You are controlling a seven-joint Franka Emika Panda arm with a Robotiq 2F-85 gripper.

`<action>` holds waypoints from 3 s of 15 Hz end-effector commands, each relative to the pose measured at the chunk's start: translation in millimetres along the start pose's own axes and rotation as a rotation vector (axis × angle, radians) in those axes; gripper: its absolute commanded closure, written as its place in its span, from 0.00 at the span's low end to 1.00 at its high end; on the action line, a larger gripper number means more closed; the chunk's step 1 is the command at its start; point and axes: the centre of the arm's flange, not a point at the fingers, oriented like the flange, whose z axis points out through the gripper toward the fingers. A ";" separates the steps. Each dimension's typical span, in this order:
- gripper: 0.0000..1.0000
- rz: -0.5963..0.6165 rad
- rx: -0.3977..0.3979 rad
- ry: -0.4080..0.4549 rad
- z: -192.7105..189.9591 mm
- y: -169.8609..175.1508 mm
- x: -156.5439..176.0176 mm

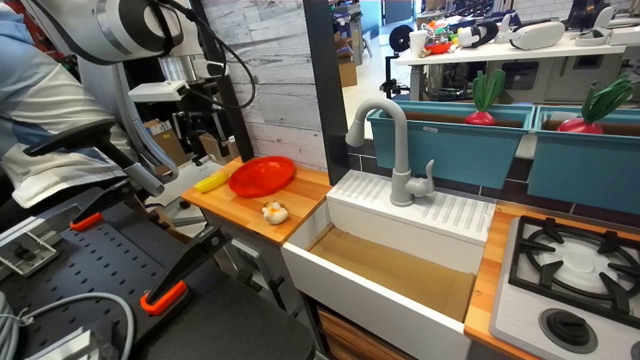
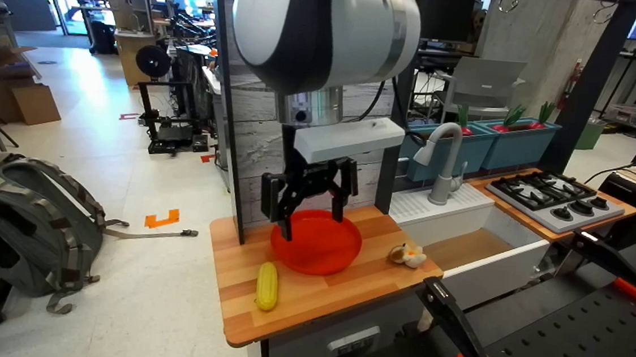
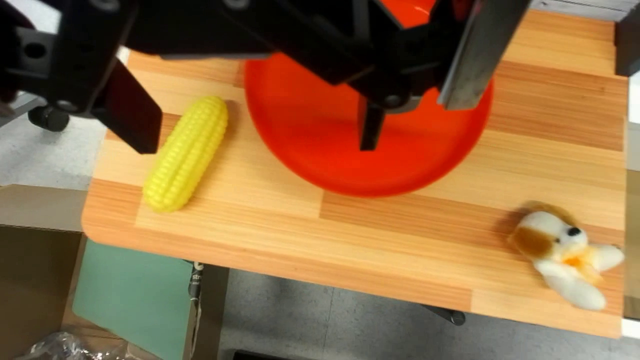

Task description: Remove the cob of maize from the orange plate and put it on the left side of the counter, move the faucet to the right

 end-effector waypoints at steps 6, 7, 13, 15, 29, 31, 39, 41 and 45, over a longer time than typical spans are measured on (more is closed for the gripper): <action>0.00 0.045 -0.020 -0.071 -20.0 104.6 -66.2; 0.00 0.065 -0.010 -0.079 -19.1 116.2 -72.0; 0.00 0.250 0.037 -0.087 -17.3 193.0 -103.9; 0.00 0.334 0.058 -0.068 -17.8 217.7 -110.6; 0.00 0.978 0.209 0.040 -25.0 314.3 -121.7; 0.00 1.057 0.207 0.054 -31.8 320.2 -116.3; 0.00 1.243 0.220 0.114 -42.9 348.4 -110.3; 0.00 1.255 0.211 0.143 -45.0 349.6 -105.4; 0.00 1.247 0.199 0.192 -52.8 345.2 -90.0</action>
